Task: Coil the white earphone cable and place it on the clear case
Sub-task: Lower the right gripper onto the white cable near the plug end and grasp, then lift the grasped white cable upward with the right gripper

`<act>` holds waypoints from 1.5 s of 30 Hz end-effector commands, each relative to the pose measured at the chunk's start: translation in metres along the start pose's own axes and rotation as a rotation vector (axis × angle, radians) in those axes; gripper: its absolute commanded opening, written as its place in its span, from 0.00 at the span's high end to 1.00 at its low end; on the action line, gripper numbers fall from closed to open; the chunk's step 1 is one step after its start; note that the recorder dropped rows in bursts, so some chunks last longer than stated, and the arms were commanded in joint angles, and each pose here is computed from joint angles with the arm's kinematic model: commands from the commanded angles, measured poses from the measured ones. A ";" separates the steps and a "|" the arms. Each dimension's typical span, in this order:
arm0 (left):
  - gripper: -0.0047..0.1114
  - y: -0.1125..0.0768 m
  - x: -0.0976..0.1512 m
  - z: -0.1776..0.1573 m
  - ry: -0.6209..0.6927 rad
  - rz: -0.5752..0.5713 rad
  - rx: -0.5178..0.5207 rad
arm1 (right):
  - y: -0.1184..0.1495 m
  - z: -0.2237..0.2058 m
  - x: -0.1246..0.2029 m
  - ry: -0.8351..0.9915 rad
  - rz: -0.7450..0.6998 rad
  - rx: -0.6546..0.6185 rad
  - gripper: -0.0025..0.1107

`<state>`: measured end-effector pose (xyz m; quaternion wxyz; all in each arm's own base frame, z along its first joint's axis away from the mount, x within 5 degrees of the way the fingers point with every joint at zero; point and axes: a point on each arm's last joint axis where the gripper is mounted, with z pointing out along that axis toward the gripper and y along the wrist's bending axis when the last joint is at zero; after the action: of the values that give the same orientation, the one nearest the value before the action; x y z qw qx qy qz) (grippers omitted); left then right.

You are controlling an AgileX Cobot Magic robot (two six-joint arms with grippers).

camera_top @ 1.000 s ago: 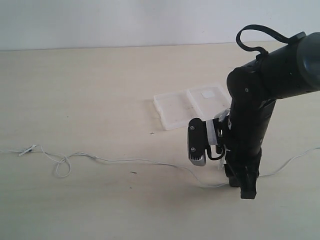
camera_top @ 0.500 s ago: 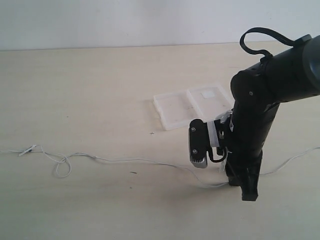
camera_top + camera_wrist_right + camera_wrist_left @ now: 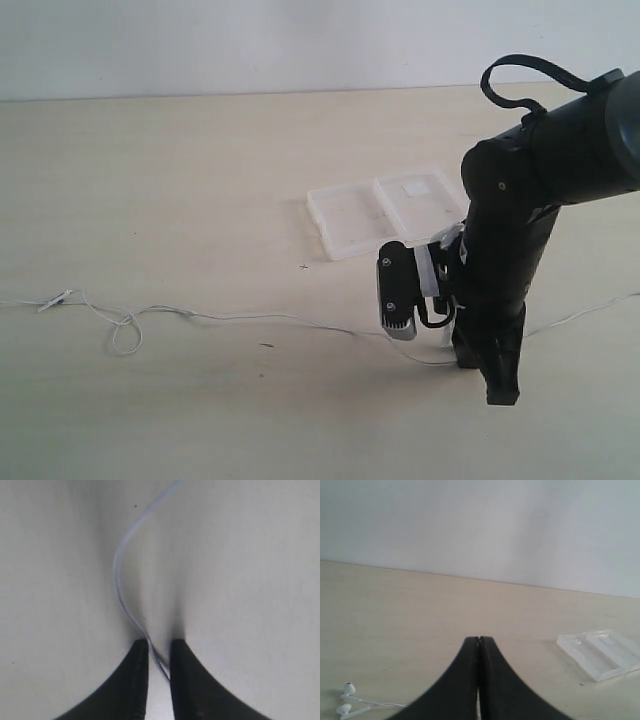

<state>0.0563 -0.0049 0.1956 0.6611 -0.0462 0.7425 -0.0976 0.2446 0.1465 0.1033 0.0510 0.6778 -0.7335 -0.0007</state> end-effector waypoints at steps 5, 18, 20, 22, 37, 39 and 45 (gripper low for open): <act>0.96 0.000 -0.001 -0.001 -0.008 -0.009 0.003 | 0.011 0.036 0.006 0.086 -0.023 -0.125 0.98; 0.96 0.000 -0.001 -0.001 -0.008 -0.009 0.003 | 0.010 0.006 0.007 0.040 0.033 -0.046 0.98; 0.96 0.000 -0.001 -0.001 -0.008 -0.009 0.003 | 0.010 -0.001 0.008 0.028 0.033 -0.030 0.98; 0.96 0.000 -0.001 -0.001 -0.008 -0.009 0.003 | 0.011 -0.007 0.008 0.019 0.044 -0.018 0.98; 0.96 0.000 -0.001 -0.001 -0.008 -0.009 0.003 | 0.014 -0.041 0.011 -0.063 0.067 0.086 0.98; 0.96 0.000 -0.001 -0.001 -0.008 -0.009 0.003 | 0.013 -0.048 0.011 -0.080 0.075 0.107 0.98; 0.96 0.000 -0.001 -0.001 -0.008 -0.009 0.003 | 0.009 -0.073 0.008 -0.106 0.097 0.131 0.98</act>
<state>0.0563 -0.0049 0.1952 0.6597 -0.0463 0.7438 -0.0974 0.2384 0.1430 0.1639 -0.0248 0.6453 -0.7634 0.0125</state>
